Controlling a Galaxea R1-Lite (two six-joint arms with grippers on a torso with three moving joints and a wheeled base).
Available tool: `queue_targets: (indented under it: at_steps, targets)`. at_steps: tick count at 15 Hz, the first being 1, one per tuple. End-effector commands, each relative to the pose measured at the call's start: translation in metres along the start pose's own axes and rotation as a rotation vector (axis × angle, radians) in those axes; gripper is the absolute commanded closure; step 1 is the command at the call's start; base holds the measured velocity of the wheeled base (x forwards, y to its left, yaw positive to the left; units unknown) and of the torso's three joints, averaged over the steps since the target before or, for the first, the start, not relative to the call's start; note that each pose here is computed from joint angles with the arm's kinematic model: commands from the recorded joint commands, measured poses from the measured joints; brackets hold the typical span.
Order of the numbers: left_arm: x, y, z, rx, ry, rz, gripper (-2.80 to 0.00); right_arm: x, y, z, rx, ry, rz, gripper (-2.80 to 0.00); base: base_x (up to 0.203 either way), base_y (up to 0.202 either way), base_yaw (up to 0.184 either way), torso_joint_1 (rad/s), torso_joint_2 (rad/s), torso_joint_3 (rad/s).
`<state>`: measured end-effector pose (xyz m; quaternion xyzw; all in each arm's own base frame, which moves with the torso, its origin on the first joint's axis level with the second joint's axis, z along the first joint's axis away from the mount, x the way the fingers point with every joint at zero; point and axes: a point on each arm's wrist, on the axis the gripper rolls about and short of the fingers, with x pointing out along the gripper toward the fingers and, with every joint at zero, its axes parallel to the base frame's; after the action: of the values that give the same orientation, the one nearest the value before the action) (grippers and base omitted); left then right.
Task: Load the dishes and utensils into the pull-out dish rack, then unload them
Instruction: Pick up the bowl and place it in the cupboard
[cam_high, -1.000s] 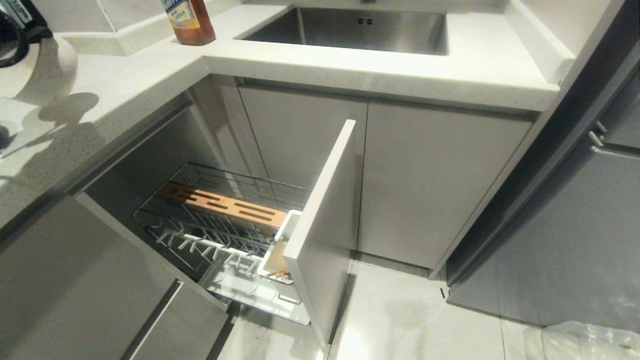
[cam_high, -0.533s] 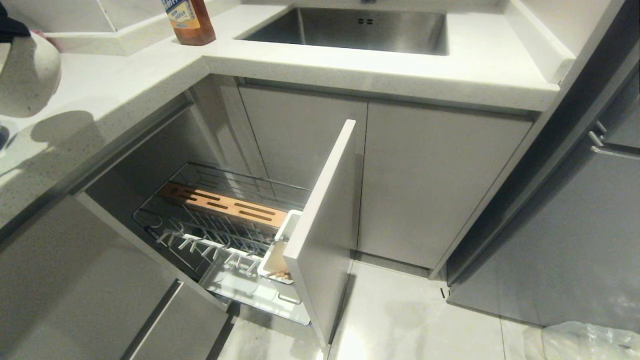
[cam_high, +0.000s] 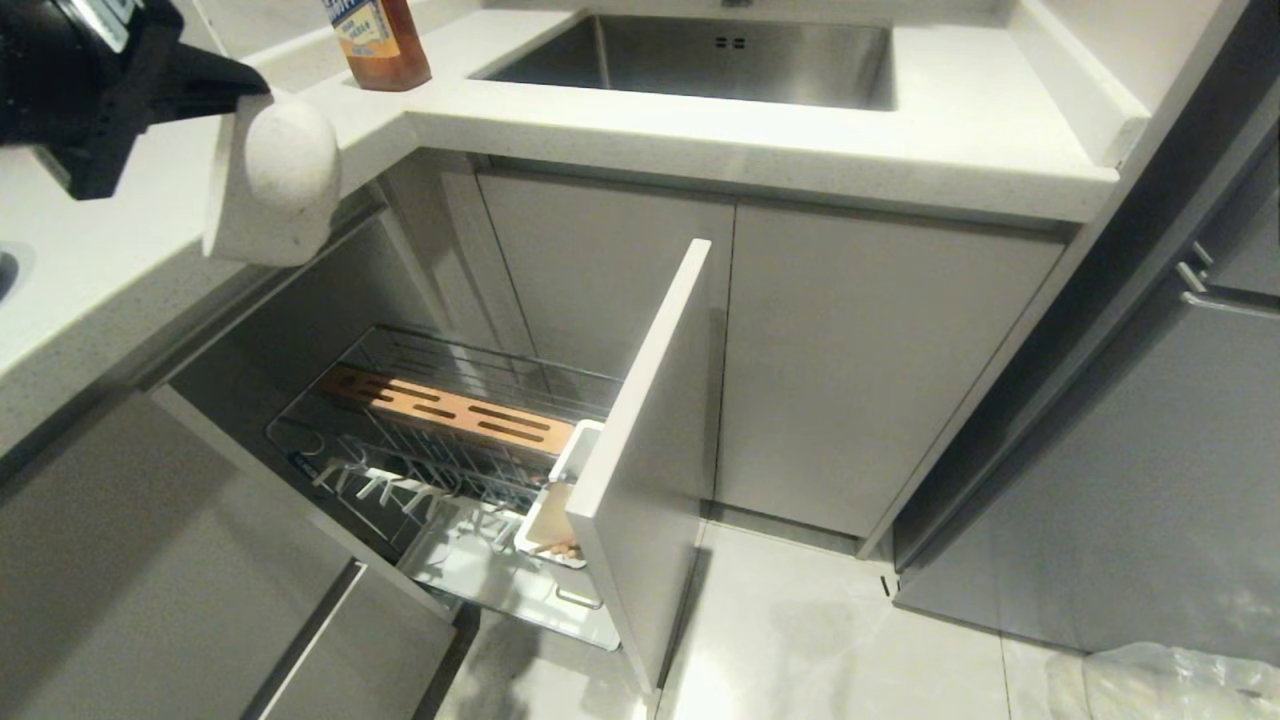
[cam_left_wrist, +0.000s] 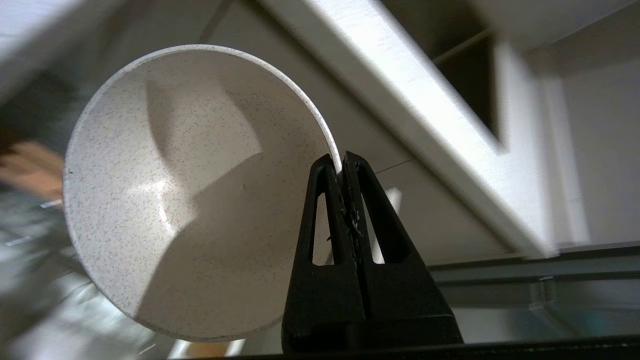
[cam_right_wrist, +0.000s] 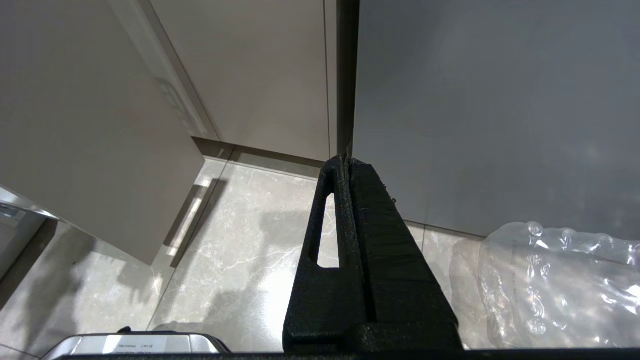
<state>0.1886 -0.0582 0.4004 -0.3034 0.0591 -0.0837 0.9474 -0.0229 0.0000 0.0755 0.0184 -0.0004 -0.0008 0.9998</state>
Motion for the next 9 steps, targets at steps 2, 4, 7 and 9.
queue_targets:
  at_steps: [2,4,7,9]
  targets:
    - [0.012,-0.004,-0.010,-0.114,-0.114,-0.136,0.00,0.000,0.000,0.000,0.000,0.001,0.000,0.00,0.000,0.000,0.000,0.000,0.00,0.000]
    - [0.023,0.000,-0.018,-0.176,-0.101,-0.123,0.00,0.000,0.000,0.000,0.000,0.001,0.000,0.00,0.000,0.000,0.000,0.000,0.00,0.000]
    - [0.043,0.014,-0.040,-0.285,-0.086,-0.052,0.00,0.000,0.000,0.000,0.000,0.001,0.000,0.00,0.000,0.000,0.000,0.000,0.00,0.000]
    - [0.056,0.023,-0.061,-0.302,-0.107,-0.071,0.00,0.000,0.000,0.000,0.000,0.001,0.000,0.00,0.000,0.000,0.000,0.000,0.00,0.000]
